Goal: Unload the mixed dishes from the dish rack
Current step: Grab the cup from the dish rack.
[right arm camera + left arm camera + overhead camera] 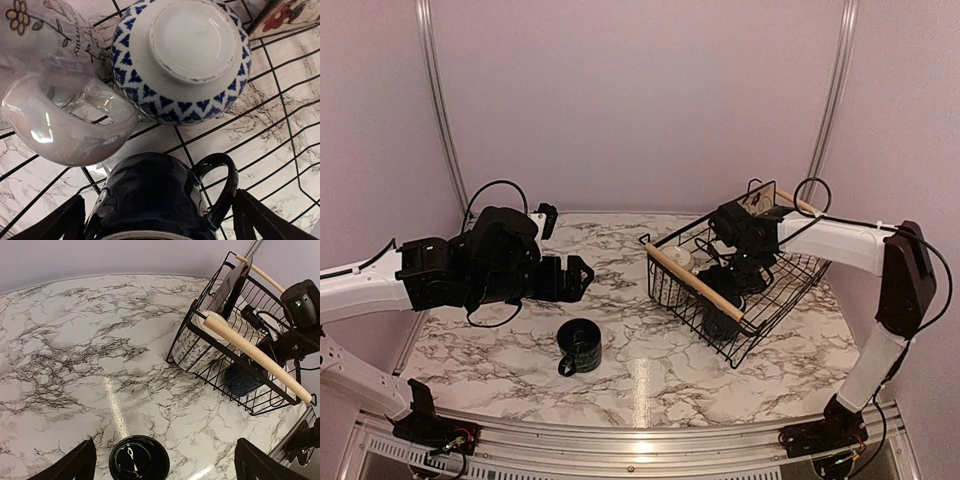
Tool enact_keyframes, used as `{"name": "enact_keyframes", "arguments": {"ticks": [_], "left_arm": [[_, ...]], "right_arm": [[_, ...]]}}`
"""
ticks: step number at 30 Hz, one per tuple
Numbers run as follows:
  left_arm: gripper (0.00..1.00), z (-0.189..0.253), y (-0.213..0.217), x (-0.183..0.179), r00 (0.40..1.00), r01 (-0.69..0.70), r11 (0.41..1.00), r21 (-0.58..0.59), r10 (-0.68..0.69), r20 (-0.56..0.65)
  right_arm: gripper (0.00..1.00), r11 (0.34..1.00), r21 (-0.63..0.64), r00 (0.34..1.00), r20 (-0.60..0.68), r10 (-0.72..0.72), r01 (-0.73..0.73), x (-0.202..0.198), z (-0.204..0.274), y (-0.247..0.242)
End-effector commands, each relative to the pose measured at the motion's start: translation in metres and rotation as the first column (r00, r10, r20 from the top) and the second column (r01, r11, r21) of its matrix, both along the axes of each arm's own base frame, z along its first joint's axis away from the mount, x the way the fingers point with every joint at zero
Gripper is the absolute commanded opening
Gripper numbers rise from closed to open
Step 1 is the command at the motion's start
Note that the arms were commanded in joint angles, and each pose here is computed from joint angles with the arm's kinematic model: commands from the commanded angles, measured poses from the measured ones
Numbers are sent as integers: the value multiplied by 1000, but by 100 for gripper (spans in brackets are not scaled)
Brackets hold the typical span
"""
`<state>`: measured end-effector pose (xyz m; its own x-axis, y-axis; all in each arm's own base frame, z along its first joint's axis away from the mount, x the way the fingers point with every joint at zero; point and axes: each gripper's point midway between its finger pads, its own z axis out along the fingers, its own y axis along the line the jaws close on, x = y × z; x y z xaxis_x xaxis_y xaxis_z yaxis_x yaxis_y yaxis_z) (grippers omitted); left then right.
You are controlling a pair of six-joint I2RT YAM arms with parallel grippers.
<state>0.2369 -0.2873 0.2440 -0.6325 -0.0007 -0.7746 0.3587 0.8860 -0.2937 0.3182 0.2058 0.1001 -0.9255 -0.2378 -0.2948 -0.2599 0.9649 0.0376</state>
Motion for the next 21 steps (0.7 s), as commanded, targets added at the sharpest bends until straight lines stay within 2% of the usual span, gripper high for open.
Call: {"name": "enact_keyframes", "arguments": {"ticks": [1, 6, 12, 17, 21], "left_arm": [[99, -4, -3, 2, 1000, 0, 1000, -8, 0, -14], [99, -3, -7, 1, 1000, 11, 1000, -17, -11, -18], [99, -4, -7, 1, 1000, 12, 1000, -19, -13, -22], [99, -5, -12, 2, 999, 23, 1000, -18, -23, -28], [99, -7, -16, 2, 999, 33, 999, -13, -34, -31]], "right_arm": [[98, 999, -42, 1000, -1, 19, -19, -7, -8, -6], [99, 991, -84, 992, 59, 110, -104, 8, 5, -5], [99, 995, -60, 987, 142, 82, -74, 19, 36, -4], [98, 998, 1, 992, 105, 63, -64, 11, 44, 4], [99, 998, -54, 992, 128, 23, -16, 15, 46, -10]]}}
